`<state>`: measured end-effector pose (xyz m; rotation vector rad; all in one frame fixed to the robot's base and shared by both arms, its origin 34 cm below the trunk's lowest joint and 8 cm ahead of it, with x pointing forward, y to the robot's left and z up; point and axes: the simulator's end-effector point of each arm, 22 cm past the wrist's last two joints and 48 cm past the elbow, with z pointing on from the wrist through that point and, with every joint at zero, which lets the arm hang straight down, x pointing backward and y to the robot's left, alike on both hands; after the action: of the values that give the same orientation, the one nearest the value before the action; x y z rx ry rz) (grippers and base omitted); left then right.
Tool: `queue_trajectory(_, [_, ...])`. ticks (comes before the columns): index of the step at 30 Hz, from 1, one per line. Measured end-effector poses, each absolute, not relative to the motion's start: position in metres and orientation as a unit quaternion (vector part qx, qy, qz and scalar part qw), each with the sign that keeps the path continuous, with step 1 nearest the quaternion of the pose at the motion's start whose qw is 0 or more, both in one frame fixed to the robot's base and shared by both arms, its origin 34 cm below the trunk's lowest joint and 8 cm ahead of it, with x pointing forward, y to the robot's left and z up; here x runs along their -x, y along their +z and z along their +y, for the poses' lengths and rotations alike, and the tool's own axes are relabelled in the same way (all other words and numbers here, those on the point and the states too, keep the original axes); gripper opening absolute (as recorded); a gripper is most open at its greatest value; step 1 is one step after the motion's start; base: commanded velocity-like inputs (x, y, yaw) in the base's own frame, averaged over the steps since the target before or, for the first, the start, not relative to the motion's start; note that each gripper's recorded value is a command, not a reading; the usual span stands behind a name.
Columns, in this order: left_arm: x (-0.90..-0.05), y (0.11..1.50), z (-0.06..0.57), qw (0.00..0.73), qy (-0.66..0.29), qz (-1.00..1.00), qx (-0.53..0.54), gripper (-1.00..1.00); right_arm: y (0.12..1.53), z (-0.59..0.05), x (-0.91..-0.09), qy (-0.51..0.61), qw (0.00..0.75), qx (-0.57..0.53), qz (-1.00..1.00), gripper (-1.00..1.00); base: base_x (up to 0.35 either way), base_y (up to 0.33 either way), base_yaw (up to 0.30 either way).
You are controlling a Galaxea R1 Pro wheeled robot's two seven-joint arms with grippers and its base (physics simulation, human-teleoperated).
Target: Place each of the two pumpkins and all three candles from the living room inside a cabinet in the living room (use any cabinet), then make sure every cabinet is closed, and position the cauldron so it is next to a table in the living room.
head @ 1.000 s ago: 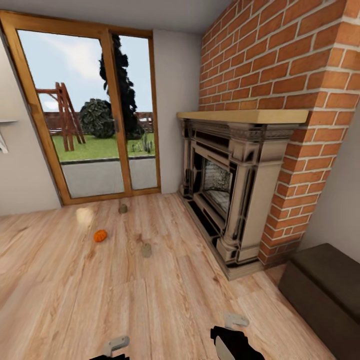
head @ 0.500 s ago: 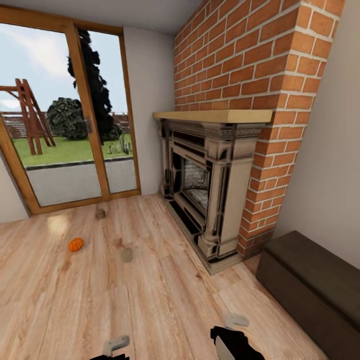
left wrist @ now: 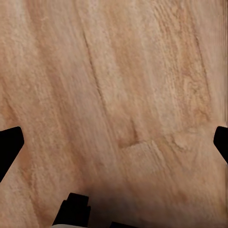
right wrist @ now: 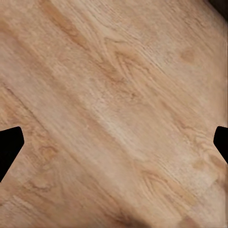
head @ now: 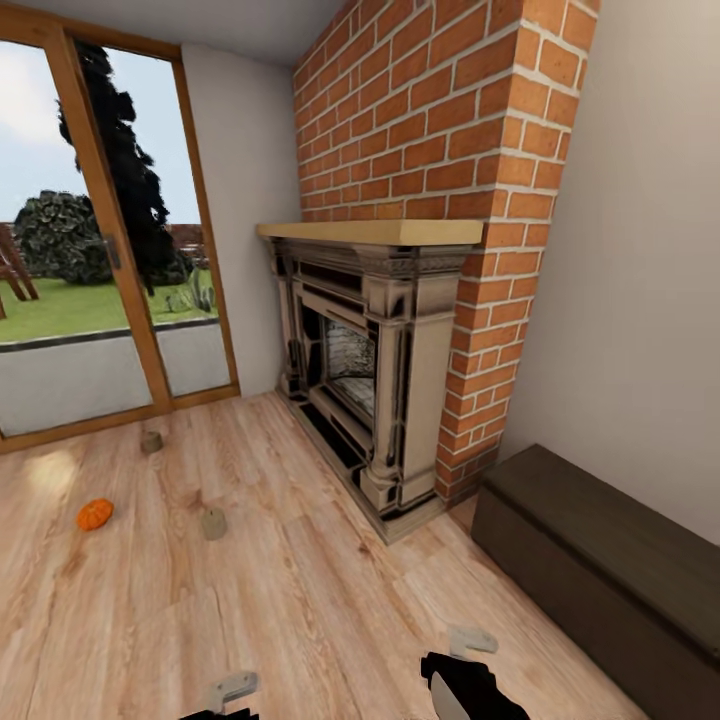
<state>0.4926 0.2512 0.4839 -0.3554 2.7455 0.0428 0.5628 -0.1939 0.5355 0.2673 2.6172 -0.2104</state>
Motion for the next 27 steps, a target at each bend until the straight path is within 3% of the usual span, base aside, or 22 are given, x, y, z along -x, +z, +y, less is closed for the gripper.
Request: queue_trajectory(27, [-0.4920, 0.4836, 0.2512, 0.185, 0.015, 0.975, 0.126, 1.00, 0.5356, -0.1940, -0.5628, -0.078, 0.249, -0.098, 0.961, 1.00, 0.000, 0.000, -0.285])
